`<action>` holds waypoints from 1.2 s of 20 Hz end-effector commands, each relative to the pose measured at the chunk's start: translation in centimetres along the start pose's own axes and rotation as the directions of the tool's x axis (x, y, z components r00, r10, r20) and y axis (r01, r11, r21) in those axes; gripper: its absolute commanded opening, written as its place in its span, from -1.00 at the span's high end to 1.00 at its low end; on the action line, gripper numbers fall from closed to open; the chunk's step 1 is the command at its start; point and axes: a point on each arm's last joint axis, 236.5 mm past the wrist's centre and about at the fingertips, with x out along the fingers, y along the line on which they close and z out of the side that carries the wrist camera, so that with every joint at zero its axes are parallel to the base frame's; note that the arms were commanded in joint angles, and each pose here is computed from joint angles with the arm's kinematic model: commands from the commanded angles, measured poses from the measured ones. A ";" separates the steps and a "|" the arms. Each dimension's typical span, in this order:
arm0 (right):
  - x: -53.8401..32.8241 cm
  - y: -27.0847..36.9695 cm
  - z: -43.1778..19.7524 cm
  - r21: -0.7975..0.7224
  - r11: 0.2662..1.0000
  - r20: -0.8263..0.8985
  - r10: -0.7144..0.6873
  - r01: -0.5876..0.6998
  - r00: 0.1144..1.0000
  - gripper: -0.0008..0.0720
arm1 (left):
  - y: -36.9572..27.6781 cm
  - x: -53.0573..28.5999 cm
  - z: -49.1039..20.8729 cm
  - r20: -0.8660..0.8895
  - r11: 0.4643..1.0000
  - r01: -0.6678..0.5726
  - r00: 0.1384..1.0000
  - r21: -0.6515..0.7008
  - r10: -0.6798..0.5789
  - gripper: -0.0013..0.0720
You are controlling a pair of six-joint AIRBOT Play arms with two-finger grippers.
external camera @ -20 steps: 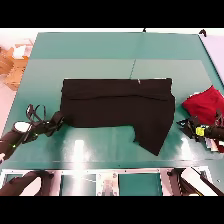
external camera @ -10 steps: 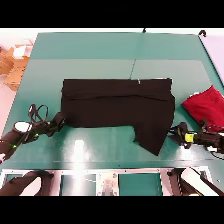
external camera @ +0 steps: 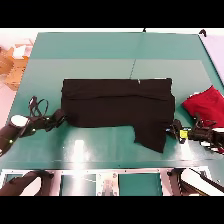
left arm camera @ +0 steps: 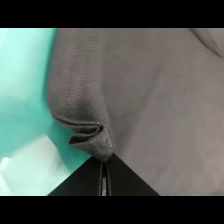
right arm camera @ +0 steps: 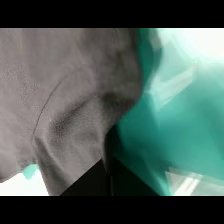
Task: Fold the shirts.
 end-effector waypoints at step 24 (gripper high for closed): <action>-9.0 12.6 7.1 -0.250 0.952 0.210 -0.124 0.175 0.970 0.94 | -4.6 -7.2 6.0 0.001 0.972 -0.146 0.989 0.183 0.148 0.90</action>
